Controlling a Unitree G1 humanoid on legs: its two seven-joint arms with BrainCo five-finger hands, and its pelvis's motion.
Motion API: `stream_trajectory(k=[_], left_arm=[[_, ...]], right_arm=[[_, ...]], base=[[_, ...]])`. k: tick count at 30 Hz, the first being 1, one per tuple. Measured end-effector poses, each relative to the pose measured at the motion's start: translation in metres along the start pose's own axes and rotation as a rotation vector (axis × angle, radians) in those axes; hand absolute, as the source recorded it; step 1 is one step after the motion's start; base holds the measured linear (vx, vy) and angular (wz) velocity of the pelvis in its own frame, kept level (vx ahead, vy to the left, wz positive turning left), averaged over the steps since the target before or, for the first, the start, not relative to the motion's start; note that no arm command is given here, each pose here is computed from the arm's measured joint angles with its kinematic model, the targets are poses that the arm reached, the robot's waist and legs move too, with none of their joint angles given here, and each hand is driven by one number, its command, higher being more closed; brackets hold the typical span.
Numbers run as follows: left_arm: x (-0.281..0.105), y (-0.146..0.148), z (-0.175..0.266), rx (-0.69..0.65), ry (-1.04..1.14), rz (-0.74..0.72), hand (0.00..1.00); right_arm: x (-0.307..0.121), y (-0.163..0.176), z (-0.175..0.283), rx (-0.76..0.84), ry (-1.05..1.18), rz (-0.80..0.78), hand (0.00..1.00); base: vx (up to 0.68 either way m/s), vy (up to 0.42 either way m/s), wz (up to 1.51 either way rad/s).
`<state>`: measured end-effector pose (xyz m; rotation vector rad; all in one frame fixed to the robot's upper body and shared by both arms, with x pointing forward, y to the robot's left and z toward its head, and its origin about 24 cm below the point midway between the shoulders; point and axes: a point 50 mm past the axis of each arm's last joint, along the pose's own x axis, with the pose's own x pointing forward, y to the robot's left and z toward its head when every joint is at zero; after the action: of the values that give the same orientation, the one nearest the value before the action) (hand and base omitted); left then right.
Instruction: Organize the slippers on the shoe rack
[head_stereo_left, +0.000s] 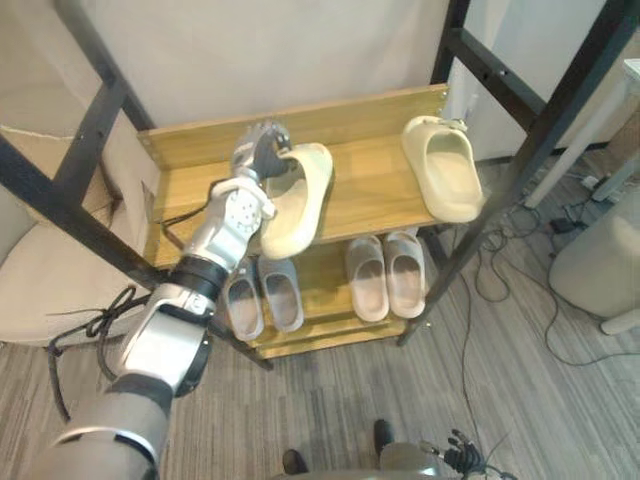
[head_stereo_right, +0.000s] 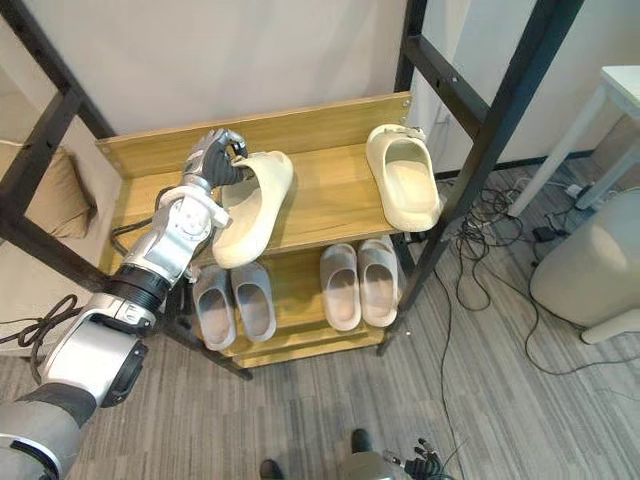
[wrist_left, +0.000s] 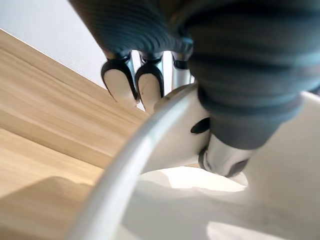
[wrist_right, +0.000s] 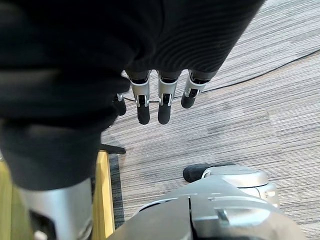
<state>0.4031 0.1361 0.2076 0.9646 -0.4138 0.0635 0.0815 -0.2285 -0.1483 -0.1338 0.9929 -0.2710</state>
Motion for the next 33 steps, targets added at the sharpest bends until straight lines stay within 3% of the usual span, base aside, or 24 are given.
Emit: stream_trajectory(k=[14, 15, 33], left_arm=[[0.018, 0.023, 0.022, -0.045, -0.030, 0.103, 1.00], [0.018, 0.023, 0.022, -0.045, -0.030, 0.104, 0.00], [0.024, 0.014, 0.045, -0.161, -0.045, 0.104, 0.00]], right_arm=[[0.001, -0.003, 0.007, 0.025, -0.018, -0.033, 0.00], [0.001, -0.003, 0.007, 0.026, -0.018, -0.033, 0.00], [0.003, -0.002, 0.013, 0.049, -0.034, -0.040, 0.00]], base=[[-0.02, -0.015, -0.17], [0.00, -0.003, -0.14], [-0.02, -0.004, -0.01]])
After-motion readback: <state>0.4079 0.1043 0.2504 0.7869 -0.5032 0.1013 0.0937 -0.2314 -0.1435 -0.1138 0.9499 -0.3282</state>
